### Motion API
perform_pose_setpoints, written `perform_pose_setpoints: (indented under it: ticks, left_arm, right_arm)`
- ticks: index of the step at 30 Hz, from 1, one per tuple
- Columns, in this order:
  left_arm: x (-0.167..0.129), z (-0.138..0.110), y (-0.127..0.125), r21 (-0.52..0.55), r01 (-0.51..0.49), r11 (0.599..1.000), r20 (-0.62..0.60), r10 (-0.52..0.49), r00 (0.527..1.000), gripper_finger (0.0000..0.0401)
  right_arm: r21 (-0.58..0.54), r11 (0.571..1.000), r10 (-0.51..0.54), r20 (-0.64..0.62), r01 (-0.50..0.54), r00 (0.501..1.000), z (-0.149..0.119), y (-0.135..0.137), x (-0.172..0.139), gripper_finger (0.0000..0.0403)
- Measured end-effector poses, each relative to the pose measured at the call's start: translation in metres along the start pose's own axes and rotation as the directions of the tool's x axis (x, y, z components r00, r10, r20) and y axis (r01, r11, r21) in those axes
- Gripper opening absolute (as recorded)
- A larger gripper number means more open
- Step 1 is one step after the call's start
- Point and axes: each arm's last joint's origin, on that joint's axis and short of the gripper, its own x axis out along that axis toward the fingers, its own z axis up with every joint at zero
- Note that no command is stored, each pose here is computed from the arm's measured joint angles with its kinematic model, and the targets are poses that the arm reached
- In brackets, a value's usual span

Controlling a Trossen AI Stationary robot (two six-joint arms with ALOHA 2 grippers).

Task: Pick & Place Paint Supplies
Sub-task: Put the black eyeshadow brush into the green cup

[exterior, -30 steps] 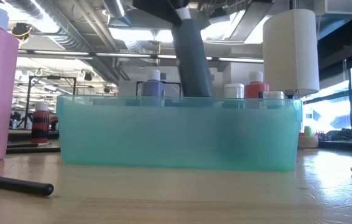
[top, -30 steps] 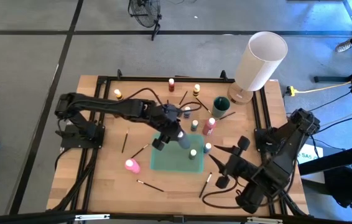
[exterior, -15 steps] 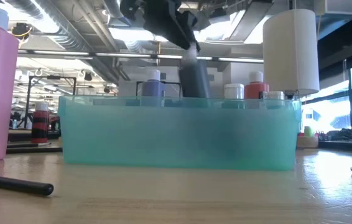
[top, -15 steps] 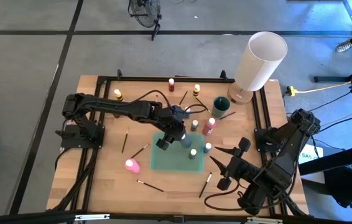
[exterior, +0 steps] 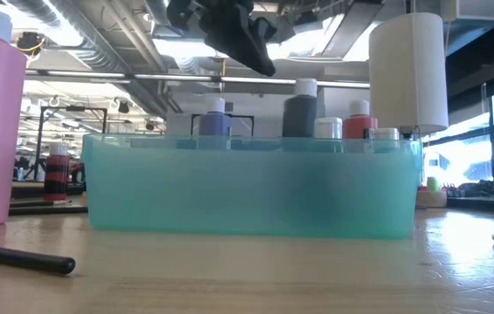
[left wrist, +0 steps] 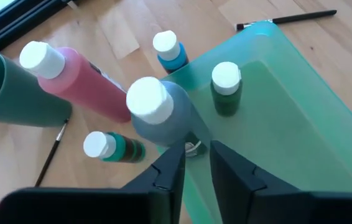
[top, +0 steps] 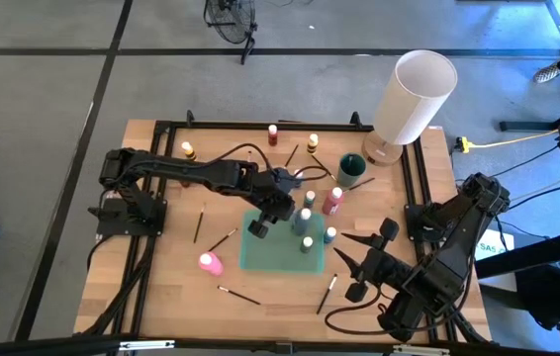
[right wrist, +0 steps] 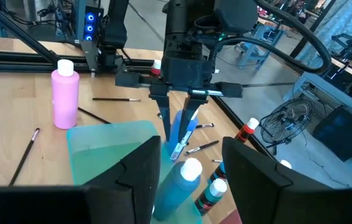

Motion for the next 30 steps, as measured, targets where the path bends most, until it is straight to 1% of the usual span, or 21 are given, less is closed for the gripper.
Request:
perform_pose_setpoints:
  ticks: [6, 10, 11, 13, 15, 18, 20, 23, 26, 28, 30]
  left_arm:
    - [-0.002, 0.0, 0.001, 0.007, -0.033, 0.999, -0.006, 0.033, 0.999, 0.0052]
    - [-0.01, 0.0, 0.0, 0.011, -0.114, 0.993, -0.05, 0.115, 0.992, 0.0051]
    - [-0.015, 0.001, 0.0, 0.009, -0.145, 0.989, -0.054, 0.145, 0.988, 0.0052]
    - [-0.027, 0.001, -0.005, 0.007, -0.174, 0.985, -0.1, 0.174, 0.98, 0.0052]
    - [-0.043, 0.003, -0.011, -0.022, -0.212, 0.977, -0.113, 0.208, 0.972, 0.0051]
    - [-0.068, 0.004, -0.02, -0.108, -0.247, 0.963, -0.122, 0.234, 0.965, 0.0048]
    - [-0.085, 0.0, -0.027, -0.142, -0.241, 0.96, -0.136, 0.222, 0.965, 0.0047]
    - [-0.107, -0.001, -0.032, -0.204, -0.262, 0.943, -0.107, 0.245, 0.964, 0.0049]
    - [-0.122, -0.005, -0.036, -0.266, -0.264, 0.927, -0.108, 0.244, 0.964, 0.0054]
    - [-0.129, -0.009, -0.039, -0.296, -0.239, 0.925, -0.119, 0.213, 0.97, 0.0062]
    - [-0.134, -0.012, -0.04, -0.34, -0.223, 0.914, -0.123, 0.192, 0.974, 0.0074]
  right_arm:
    - [-0.003, 1.0, -0.001, -0.001, 0.001, 1.0, 0.0, 0.0, 0.0, 0.0175]
    - [-0.003, 1.0, -0.001, -0.001, 0.001, 1.0, 0.0, 0.0, 0.0, 0.0175]
    - [-0.003, 1.0, -0.001, -0.001, 0.001, 1.0, 0.0, 0.0, 0.0, 0.0175]
    - [-0.006, 1.0, -0.002, -0.002, 0.002, 1.0, 0.0, 0.0, 0.0, 0.0175]
    - [-0.007, 1.0, -0.002, -0.006, 0.002, 1.0, -0.001, -0.001, 0.0, 0.0175]
    - [-0.003, 1.0, -0.006, -0.01, 0.006, 1.0, -0.001, -0.002, 0.0, 0.0175]
    - [-0.004, 1.0, -0.007, -0.009, 0.007, 1.0, -0.001, -0.002, 0.0, 0.0175]
    - [-0.004, 1.0, -0.008, -0.009, 0.008, 1.0, -0.001, -0.002, 0.0, 0.0174]
    - [-0.003, 1.0, -0.01, -0.01, 0.01, 1.0, -0.001, -0.002, 0.001, 0.0174]
    - [0.0, 1.0, -0.01, -0.009, 0.01, 1.0, -0.001, -0.002, 0.001, 0.0174]
    - [0.005, 1.0, -0.009, -0.008, 0.009, 1.0, -0.001, -0.002, 0.001, 0.0174]
